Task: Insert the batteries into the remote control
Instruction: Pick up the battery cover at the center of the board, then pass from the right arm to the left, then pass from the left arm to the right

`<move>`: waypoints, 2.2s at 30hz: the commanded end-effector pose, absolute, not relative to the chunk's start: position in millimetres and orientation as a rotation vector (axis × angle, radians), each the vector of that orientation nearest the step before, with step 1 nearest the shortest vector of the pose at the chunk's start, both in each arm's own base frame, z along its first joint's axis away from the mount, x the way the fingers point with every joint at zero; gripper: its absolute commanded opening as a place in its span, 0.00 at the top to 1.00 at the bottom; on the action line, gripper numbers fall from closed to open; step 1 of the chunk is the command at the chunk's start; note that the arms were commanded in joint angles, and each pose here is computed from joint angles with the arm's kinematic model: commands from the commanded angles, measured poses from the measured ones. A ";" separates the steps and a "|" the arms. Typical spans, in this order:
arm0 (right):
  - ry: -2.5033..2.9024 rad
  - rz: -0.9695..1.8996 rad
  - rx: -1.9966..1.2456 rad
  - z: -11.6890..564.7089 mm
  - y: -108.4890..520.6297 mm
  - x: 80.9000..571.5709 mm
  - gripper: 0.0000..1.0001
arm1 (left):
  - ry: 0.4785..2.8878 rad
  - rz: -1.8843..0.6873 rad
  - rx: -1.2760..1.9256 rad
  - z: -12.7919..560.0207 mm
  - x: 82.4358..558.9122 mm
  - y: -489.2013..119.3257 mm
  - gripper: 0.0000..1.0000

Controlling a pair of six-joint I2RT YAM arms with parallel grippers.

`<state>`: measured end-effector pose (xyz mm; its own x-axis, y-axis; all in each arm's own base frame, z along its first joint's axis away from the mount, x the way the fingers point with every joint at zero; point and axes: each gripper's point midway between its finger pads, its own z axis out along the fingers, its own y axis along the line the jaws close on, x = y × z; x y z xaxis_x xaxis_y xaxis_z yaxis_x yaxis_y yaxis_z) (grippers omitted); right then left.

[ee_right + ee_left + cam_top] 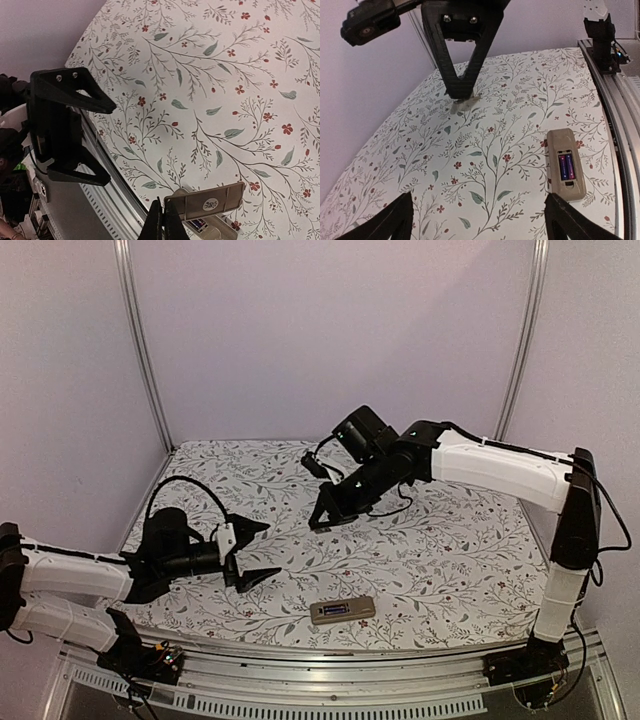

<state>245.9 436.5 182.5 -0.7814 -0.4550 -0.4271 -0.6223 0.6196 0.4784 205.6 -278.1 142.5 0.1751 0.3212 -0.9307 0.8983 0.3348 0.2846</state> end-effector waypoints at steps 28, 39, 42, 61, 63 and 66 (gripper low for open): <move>1.888 1.344 -1.615 284.3 449.8 124.2 1.00 | 0.950 -0.758 1.703 222.8 163.0 -339.5 0.71; 1.892 1.332 -1.610 280.2 451.6 126.1 1.00 | 0.905 -0.760 1.644 237.4 158.1 -342.4 1.00; 1.884 1.306 -1.588 283.4 452.5 130.9 0.92 | 0.905 -0.774 1.646 235.6 154.2 -340.9 1.00; 1.729 1.188 -1.385 327.6 460.2 162.8 0.01 | 1.047 -0.892 1.465 244.6 153.9 -335.9 1.00; 1.698 1.139 -1.267 344.0 454.4 174.9 0.01 | 1.127 -0.860 1.346 252.8 172.7 -335.7 1.00; 1.641 1.017 -1.013 356.5 434.8 202.8 0.01 | 1.260 -0.771 1.053 278.5 216.7 -327.2 1.00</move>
